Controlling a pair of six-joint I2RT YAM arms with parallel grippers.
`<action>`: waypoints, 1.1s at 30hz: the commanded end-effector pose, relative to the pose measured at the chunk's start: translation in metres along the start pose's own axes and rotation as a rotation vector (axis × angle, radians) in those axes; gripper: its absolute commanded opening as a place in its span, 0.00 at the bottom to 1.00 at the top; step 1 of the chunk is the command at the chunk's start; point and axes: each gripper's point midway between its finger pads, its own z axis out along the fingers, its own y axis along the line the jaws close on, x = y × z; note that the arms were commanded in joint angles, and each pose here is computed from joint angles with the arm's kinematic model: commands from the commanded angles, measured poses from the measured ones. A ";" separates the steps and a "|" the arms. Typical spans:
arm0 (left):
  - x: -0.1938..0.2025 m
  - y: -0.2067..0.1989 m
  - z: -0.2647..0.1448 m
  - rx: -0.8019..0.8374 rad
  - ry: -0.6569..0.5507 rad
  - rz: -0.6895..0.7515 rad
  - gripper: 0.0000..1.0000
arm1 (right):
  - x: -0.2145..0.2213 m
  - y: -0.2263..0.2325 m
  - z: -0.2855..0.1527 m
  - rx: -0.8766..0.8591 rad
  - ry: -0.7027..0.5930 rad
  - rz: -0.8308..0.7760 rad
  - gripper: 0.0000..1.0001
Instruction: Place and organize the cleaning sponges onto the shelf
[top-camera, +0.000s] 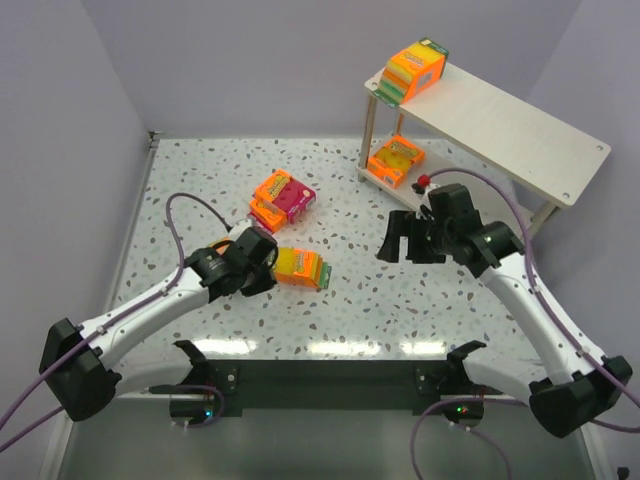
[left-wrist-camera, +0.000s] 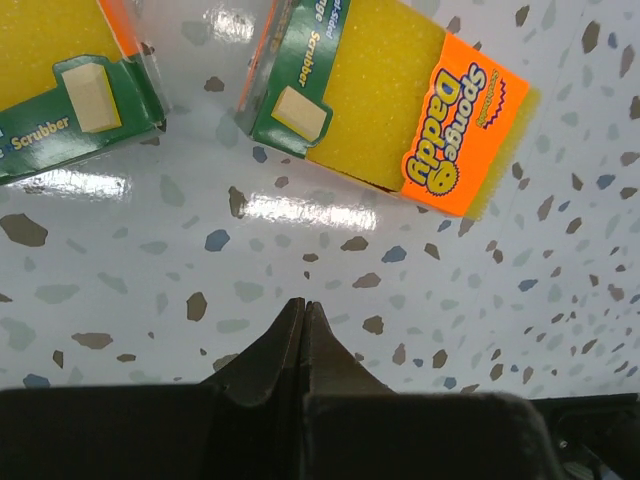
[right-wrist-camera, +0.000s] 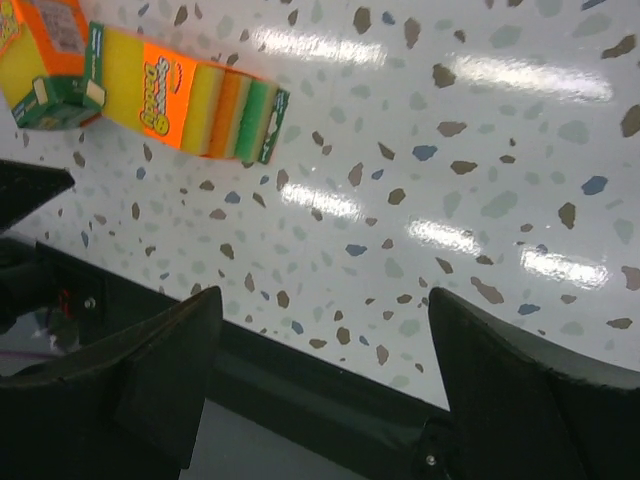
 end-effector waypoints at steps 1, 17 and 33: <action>-0.013 -0.005 -0.005 0.022 -0.074 -0.107 0.00 | -0.014 0.034 0.026 -0.176 0.045 -0.116 0.87; 0.009 0.028 0.047 -0.073 -0.098 -0.182 0.00 | -0.039 0.095 0.173 -0.189 0.062 -0.141 0.00; -0.033 0.007 0.089 -0.133 -0.181 -0.076 0.00 | 0.014 0.139 0.232 -0.360 0.250 -0.270 0.00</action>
